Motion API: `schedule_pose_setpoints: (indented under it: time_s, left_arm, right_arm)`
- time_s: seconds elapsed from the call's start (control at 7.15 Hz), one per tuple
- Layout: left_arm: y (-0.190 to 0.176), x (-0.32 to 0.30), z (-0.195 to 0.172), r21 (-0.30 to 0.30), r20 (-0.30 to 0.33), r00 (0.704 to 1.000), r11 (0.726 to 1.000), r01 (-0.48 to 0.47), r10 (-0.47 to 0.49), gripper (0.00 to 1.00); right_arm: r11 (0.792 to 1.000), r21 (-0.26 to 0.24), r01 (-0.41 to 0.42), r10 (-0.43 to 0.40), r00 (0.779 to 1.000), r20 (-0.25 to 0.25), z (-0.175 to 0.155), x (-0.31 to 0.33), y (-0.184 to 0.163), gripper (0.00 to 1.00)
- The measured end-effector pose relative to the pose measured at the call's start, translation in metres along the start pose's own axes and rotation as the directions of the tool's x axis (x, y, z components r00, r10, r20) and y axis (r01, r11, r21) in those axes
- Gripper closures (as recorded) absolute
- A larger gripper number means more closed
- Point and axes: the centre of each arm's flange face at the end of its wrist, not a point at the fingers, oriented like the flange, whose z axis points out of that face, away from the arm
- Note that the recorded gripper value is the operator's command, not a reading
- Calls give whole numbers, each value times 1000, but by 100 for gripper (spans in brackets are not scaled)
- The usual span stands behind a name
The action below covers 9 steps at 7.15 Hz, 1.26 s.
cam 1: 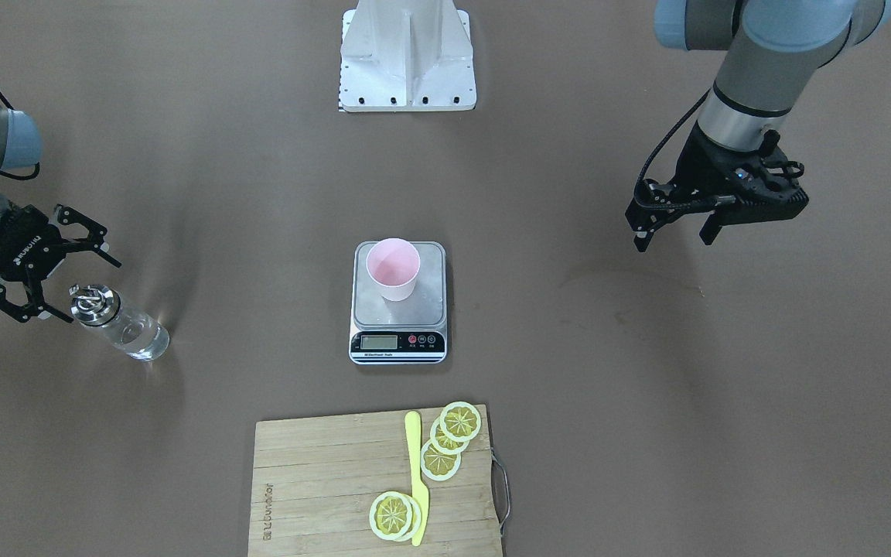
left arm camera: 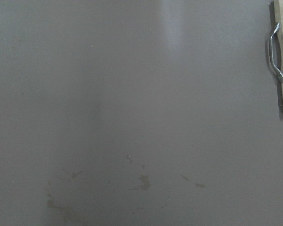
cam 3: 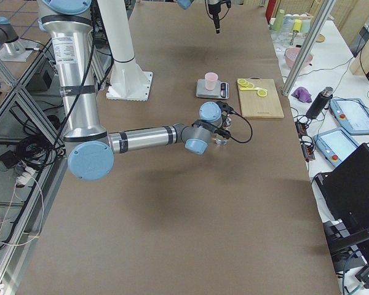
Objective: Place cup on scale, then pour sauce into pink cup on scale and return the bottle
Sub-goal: 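Move the right gripper down to the glass sauce dispenser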
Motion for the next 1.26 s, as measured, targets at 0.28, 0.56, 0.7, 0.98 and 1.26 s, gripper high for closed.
schedule_pose_setpoints:
  time_s: [0.28,0.56,0.7,0.98,1.26]
  left_arm:
    - [-2,2,-3,1,2,1000,1000,3,-3,3]
    - [-4,2,-5,5,2,1000,1000,5,-5,3]
    - [-4,2,-5,4,3,1000,1000,6,-6,3]
    - [-4,2,-6,2,8,1000,1000,9,-9,3]
    - [-5,1,-8,4,8,1000,1000,11,-11,3]
  right_arm:
    - [1000,11,-8,8,1000,-15,7,4,-5,2]
    - [1000,13,-15,15,1000,-14,13,3,-1,2]
    - [1000,29,-12,12,1000,-9,17,5,5,2]
    - [996,88,-25,24,1000,10,25,6,22,2]
    - [990,139,-16,17,1000,-4,26,8,31,2]
